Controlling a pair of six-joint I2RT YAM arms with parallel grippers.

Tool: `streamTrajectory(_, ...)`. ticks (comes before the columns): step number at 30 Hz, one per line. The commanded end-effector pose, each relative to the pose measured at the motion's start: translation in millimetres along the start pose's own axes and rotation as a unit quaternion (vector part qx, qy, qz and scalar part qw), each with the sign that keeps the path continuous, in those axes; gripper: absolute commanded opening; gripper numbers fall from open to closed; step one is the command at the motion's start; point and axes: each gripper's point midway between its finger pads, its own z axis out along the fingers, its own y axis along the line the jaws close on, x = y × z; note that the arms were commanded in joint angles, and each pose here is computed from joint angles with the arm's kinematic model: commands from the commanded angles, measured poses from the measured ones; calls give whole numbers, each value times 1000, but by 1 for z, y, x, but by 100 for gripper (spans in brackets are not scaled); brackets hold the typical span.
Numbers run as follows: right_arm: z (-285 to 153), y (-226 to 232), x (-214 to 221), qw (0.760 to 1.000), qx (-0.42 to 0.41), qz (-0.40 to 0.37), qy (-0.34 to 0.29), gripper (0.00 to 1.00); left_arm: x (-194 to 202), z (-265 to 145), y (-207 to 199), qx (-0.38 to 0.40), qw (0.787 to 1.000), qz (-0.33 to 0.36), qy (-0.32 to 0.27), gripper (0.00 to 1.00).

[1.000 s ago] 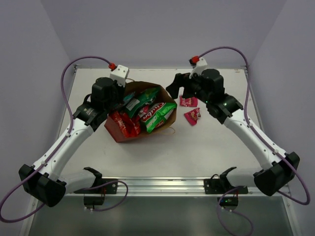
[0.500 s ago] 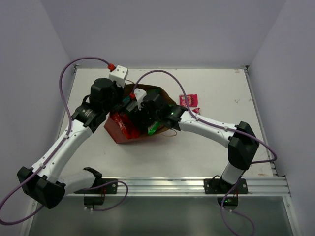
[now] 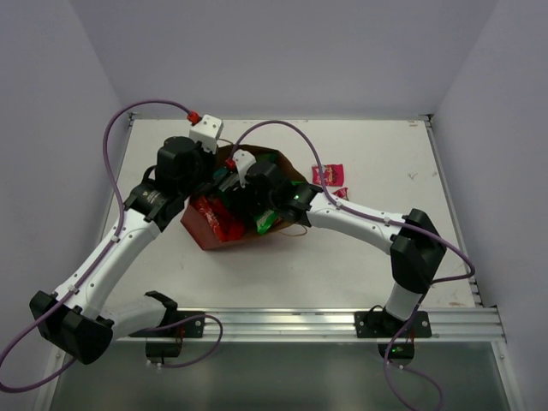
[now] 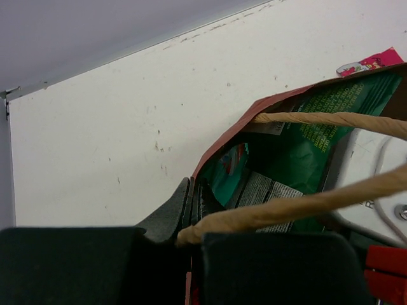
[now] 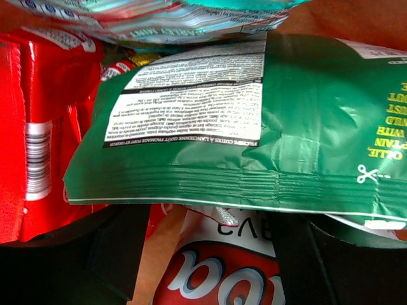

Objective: Take the snacks out of the paper bag

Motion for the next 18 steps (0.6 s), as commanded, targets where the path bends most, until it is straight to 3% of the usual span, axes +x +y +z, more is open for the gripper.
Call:
streamTrajectory(1, 2, -3, -29, 998, 11, 36, -49, 75, -22, -9, 1, 1, 999, -12, -44, 0)
streamTrajectory(6, 8, -6, -30, 995, 23, 76, -55, 72, -23, -9, 1, 2, 999, -13, -45, 0)
streamTrajectory(9, 11, -10, -28, 994, 27, 93, -59, 57, -22, -9, 1, 2, 999, -13, -44, 0)
streamTrajectory(13, 8, -13, -30, 993, 31, 93, -67, 26, -21, -10, 1, 0, 999, -12, -44, 0)
streamTrajectory(18, -12, -10, -37, 992, 13, 91, -88, 4, -23, -10, 5, -9, 999, -13, -46, 0)
